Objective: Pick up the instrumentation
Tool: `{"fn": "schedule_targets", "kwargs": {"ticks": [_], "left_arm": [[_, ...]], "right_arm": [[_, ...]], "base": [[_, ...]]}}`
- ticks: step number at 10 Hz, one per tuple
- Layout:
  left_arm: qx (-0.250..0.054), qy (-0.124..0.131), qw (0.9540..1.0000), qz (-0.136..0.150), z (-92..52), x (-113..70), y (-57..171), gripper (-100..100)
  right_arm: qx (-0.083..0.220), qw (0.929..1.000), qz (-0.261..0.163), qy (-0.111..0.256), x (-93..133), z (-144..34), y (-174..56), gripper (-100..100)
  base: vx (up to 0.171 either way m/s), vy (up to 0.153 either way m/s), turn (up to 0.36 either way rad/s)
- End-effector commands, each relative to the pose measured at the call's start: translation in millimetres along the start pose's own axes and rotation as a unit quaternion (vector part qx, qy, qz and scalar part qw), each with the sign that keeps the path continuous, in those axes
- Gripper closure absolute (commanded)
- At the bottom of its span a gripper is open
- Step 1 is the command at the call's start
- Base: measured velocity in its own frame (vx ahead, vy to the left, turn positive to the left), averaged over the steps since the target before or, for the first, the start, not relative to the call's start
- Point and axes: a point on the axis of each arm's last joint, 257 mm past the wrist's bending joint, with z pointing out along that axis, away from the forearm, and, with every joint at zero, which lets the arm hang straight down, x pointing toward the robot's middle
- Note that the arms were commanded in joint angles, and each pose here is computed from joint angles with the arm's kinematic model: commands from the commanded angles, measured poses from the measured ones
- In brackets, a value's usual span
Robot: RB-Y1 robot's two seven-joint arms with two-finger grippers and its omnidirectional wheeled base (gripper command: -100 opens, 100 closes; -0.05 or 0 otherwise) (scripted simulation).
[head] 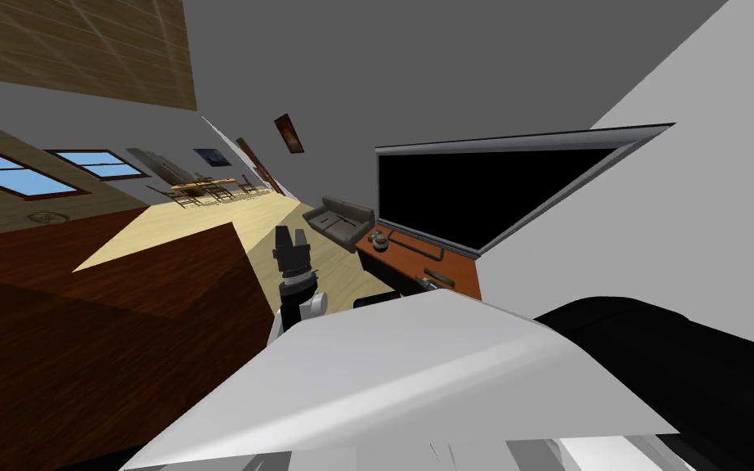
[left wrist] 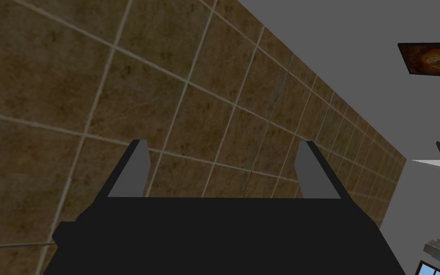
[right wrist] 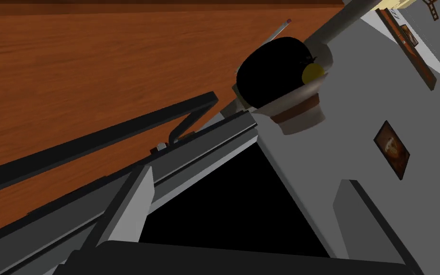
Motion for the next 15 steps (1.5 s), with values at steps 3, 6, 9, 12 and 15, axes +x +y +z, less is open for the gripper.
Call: {"fn": "schedule_targets", "kwargs": {"ticks": [3, 6, 9, 12, 15], "left_arm": [[0.000, 0.000, 1.0000, 0.000, 0.0, -0.1, 0, 0], [0.000, 0.000, 1.0000, 0.000, 0.0, 0.0, 0, 0], [0.000, 0.000, 1.0000, 0.000, -0.1, -0.1, 0, 0], [0.000, 0.000, 1.0000, 0.000, -0.1, -0.1, 0, 0], [0.000, 0.000, 1.0000, 0.000, -0.1, -0.1, 0, 0]], "right_arm": [[0.040, 0.9971, -0.033, 0.056, 37, -16.6, -39, -100], [0.073, 0.9912, -0.054, 0.096, 60, -40.0, -71, -100], [0.099, 0.9832, -0.076, 0.133, 79, -63.3, -97, -100], [0.141, 0.9623, -0.118, 0.201, 105, -111.3, -141, -100], [0.184, 0.9334, -0.153, 0.267, 127, -168.9, -184, -100]], "base": [[0.026, -0.005, 0.181], [0.036, -0.008, 0.214], [0.031, -0.005, 0.161], [0.027, -0.008, 0.262], [0.043, -0.027, 0.295]]}}
